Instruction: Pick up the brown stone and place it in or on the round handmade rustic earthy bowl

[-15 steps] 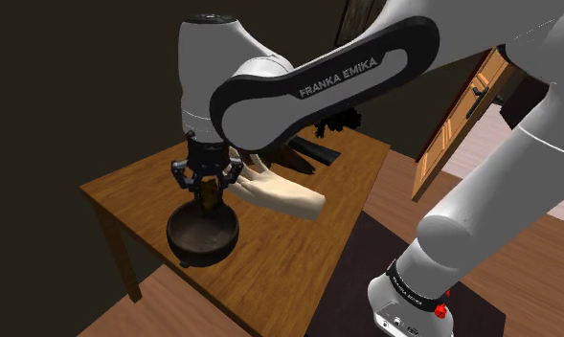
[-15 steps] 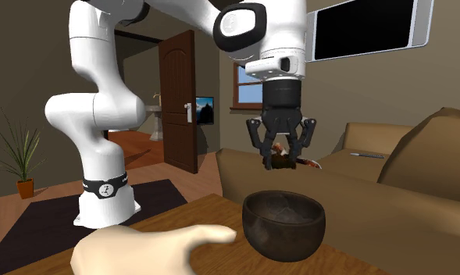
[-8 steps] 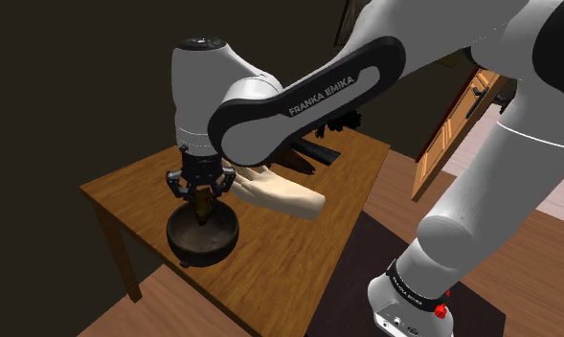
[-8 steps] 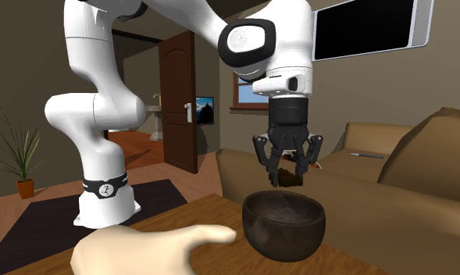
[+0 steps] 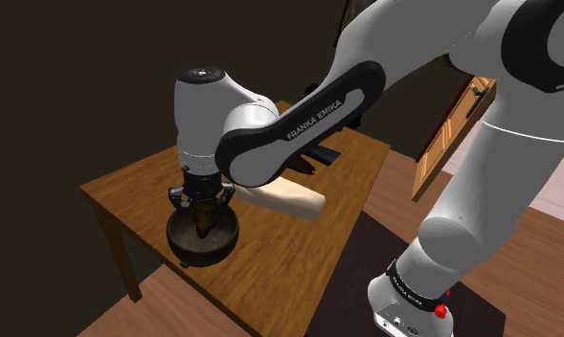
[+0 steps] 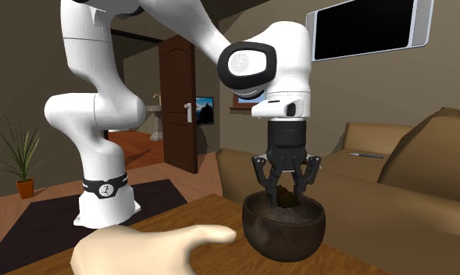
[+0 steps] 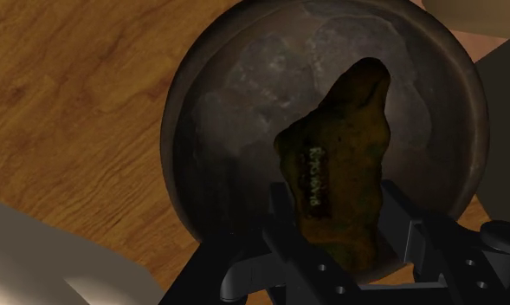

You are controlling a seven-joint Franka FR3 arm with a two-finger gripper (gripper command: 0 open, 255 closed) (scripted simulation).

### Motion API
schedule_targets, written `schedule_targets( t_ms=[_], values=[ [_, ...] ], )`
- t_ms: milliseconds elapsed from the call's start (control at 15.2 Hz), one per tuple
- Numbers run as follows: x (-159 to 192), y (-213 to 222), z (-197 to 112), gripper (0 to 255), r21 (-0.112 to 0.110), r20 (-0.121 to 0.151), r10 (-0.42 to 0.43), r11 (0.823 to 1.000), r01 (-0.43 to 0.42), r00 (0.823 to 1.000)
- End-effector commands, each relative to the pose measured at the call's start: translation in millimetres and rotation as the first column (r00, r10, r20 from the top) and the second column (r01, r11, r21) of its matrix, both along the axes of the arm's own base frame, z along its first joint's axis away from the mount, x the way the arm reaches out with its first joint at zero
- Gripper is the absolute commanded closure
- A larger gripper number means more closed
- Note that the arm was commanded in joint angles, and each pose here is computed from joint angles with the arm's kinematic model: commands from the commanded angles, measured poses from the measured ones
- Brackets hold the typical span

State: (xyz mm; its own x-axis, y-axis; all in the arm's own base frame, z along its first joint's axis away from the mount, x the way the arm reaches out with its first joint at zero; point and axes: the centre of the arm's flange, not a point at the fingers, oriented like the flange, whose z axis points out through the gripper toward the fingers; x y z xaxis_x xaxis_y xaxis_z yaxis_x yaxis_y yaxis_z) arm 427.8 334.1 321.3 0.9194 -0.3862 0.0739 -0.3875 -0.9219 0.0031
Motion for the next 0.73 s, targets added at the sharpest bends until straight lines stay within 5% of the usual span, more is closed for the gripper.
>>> schedule_targets(
  t_ms=[0,396,462,660],
  values=[
    [0.0,0.1,-3.5,255,0.0,0.001,0.0,1.0,0.0,1.0],
    [0.1,0.1,-3.5,255,0.0,0.001,0.0,1.0,0.0,1.0],
    [0.1,0.1,-3.5,0,0.0,0.001,0.0,1.0,0.0,1.0],
    [0.1,0.1,-3.5,0,0.0,0.001,0.0,1.0,0.0,1.0]
  ],
)
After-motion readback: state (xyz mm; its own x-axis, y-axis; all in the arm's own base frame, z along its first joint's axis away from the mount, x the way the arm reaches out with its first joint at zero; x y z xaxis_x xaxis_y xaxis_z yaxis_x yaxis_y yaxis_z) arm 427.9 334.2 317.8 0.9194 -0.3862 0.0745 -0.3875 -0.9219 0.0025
